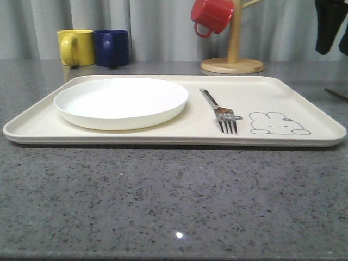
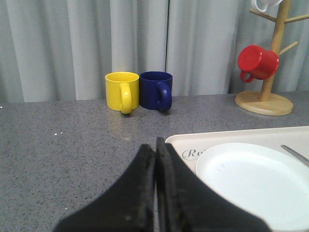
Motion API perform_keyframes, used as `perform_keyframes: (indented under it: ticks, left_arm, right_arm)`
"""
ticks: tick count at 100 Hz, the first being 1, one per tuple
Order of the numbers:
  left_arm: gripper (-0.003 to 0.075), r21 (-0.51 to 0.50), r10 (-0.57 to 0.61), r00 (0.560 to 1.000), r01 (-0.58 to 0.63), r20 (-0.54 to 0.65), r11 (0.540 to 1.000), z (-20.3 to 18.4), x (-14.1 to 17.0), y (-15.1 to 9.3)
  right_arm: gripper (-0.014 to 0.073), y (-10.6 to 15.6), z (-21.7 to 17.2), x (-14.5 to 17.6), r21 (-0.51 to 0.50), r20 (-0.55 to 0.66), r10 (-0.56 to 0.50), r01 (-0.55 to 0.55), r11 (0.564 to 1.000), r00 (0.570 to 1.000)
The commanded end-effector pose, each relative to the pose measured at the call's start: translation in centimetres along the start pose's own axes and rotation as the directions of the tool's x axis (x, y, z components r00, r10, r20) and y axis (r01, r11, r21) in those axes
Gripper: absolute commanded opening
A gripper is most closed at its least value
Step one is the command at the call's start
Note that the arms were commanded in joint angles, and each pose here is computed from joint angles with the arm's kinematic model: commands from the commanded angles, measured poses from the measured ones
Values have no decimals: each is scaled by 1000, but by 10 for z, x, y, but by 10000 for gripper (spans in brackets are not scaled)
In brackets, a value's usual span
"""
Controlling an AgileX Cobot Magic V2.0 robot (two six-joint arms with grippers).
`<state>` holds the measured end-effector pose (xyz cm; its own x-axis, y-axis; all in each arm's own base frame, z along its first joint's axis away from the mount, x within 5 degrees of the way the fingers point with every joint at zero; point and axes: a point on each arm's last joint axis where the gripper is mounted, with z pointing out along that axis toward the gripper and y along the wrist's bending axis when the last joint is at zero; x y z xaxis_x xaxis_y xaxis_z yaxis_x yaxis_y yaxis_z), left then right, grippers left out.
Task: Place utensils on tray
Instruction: 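Move the right gripper back over the chopsticks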
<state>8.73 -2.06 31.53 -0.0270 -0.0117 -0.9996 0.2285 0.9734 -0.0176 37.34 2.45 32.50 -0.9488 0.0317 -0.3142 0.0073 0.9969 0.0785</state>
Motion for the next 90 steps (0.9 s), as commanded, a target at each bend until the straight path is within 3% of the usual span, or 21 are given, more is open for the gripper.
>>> perform_keyframes:
  ticks: [1, 30, 90]
  left_arm:
    - [-18, -20, -12, 995, 14, 96, 1000, -1, -15, 2]
    - [-18, -20, -12, 995, 14, 96, 1000, -1, -15, 2]
    - [-18, -20, -12, 995, 14, 96, 1000, -1, -15, 2]
  right_arm:
    - [323, -14, -24, 0, 14, 76, -6, 4, 1000, 997]
    - [323, -38, 3, 0, 36, 3, 11, -11, 999, 1000]
    - [315, -44, 54, -3, 39, -150, -10, 16, 999, 989]
